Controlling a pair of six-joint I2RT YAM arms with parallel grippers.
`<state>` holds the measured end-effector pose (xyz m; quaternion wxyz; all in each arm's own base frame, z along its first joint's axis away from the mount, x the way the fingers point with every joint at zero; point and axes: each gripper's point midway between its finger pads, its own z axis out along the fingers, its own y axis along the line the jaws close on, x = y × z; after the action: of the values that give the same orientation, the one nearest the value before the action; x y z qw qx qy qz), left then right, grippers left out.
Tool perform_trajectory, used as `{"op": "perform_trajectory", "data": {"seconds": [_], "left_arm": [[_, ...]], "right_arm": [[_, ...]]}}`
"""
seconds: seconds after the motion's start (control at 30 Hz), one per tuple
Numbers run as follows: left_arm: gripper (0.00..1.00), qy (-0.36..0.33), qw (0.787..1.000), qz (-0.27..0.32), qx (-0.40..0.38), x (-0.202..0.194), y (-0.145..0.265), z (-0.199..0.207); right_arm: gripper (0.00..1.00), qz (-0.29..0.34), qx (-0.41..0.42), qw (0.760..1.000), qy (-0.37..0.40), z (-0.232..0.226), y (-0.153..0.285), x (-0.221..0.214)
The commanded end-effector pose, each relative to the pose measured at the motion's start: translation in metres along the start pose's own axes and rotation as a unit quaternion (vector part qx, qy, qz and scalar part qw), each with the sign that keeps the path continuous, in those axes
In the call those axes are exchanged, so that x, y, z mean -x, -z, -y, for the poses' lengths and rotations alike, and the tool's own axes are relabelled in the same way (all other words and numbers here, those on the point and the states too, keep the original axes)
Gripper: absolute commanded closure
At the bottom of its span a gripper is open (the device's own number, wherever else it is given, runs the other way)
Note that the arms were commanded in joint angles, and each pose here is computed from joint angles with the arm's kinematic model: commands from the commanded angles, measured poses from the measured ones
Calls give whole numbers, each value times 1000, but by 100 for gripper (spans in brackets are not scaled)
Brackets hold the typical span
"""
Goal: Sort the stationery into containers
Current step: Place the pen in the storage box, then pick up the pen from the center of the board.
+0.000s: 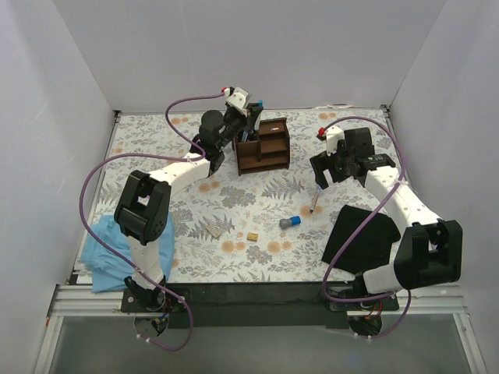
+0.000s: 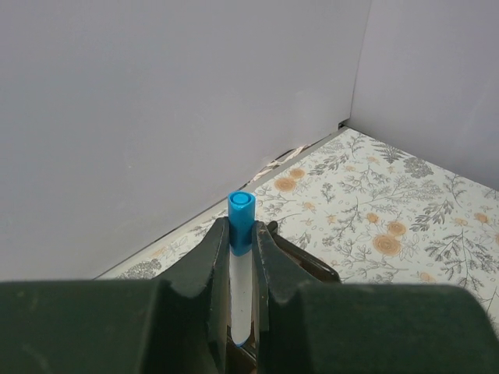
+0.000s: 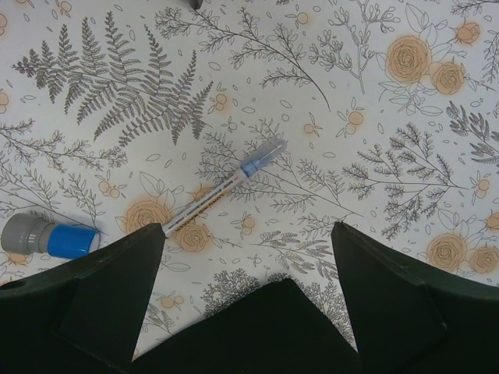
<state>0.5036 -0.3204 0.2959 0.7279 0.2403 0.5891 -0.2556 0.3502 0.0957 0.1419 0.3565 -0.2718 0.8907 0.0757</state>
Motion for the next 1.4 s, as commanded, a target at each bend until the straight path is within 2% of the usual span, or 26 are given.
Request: {"op": "perform_trajectory", "data": {"seconds": [0.0, 0.5, 0.53, 0.6, 0.63, 0.67, 0.7, 0.77, 0.8, 0.93, 1.03, 1.17, 1.3, 1.37], "left_arm": [[100, -4, 1000, -10, 14, -11, 5, -5], [100, -12, 998, -47, 32, -59, 17, -13], [98, -12, 998, -48, 35, -60, 17, -15], [68, -12, 998, -51, 40, -62, 19, -18], [45, -14, 998, -50, 42, -60, 19, -19], [32, -16, 998, -49, 46, -58, 20, -22], [29, -18, 998, -37, 54, -45, 20, -26], [28, -20, 997, -18, 67, -25, 19, -34], [28, -21, 996, 7, 87, 3, 19, -42], [27, -34, 990, 57, 120, 69, 31, -61], [28, -38, 987, 61, 146, 94, 51, -77], [29, -34, 985, -3, 170, 73, 83, -96], [29, -38, 982, -43, 182, 58, 111, -101], [30, -38, 980, -62, 186, 47, 120, -103]], "right_arm": [[2, 31, -3, 999, -8, 5, 2, 27], [2, 24, 6, 1000, -13, 5, -7, 31], [2, 23, 6, 1000, -13, 5, -8, 31], [2, 23, 8, 1000, -14, 5, -9, 31], [2, 21, 8, 1000, -17, 5, -10, 30], [2, 22, 8, 999, -22, 5, -10, 32], [2, 20, 8, 999, -27, 4, -12, 31], [2, 17, 4, 999, -45, 6, -15, 29], [2, 9, -2, 997, -74, 6, -19, 24], [4, -23, -18, 983, -182, 8, -31, 0], [8, -56, -55, 970, -232, 19, -38, -22], [14, -75, -78, 956, -272, 35, -48, -32], [23, -87, -57, 951, -292, 32, -65, -30], [24, -90, -49, 949, -297, 31, -74, -27]]}}
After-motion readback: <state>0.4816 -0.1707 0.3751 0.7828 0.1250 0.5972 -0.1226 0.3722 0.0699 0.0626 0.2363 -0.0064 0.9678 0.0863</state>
